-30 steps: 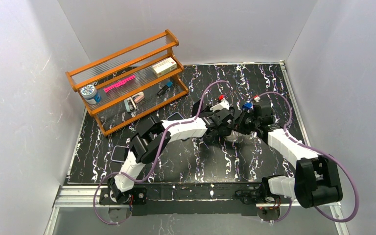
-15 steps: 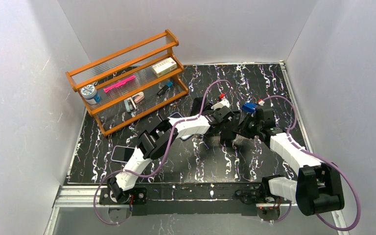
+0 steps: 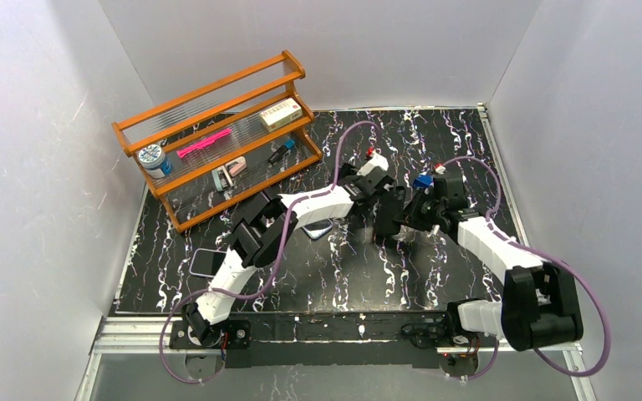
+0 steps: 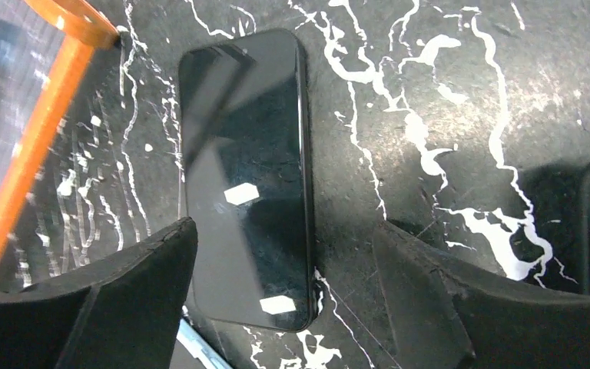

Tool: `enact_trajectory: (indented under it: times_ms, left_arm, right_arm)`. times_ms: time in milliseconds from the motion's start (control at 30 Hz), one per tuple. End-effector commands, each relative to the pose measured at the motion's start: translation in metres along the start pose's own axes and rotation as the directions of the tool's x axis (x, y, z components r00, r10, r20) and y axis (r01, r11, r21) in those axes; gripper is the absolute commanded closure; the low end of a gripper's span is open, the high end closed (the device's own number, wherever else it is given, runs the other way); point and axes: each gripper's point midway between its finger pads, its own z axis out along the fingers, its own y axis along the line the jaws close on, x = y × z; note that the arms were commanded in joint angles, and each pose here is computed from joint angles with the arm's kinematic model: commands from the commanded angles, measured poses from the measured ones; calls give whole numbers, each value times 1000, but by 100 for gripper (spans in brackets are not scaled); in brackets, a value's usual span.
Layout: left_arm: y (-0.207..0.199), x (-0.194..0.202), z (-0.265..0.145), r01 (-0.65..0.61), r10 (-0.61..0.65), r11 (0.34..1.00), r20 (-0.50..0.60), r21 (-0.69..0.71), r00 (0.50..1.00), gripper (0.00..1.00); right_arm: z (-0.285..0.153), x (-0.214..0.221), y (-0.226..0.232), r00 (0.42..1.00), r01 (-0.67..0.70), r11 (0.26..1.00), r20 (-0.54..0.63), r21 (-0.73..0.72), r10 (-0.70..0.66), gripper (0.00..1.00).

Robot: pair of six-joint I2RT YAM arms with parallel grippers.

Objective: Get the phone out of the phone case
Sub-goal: Place the phone at the center of the board, then place the phone case at the center of the board.

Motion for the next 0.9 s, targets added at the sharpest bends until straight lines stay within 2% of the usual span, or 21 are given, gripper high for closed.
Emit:
enact_trajectory:
  times_ms: [0, 200, 267, 433, 733, 867]
  left_arm:
    - [26, -26, -14, 247, -248, 959, -15, 137, 969, 15]
    - [73, -16, -37, 447, -448, 861, -56, 243, 892, 5]
    - [87, -12, -47, 515, -517, 808, -76, 288, 853, 3]
    - [125, 13, -75, 635, -640, 707, -100, 312, 762, 2]
    - [166, 63, -118, 731, -737, 623, -102, 277, 668, 2]
    - [170, 84, -126, 745, -744, 617, -119, 253, 657, 2]
  right_arm:
    - [7, -33, 31, 997, 65, 993, 38, -96, -61, 99]
    - [34, -51, 43, 998, 66, 990, 19, -126, -64, 99]
    - [44, -54, 46, 997, 71, 988, 3, -140, -71, 99]
    - [71, -55, 49, 994, 73, 982, -62, -176, -85, 99]
    - [104, -53, 68, 979, 81, 950, -157, -300, -133, 99]
    - [118, -51, 70, 969, 88, 944, -194, -317, -155, 99]
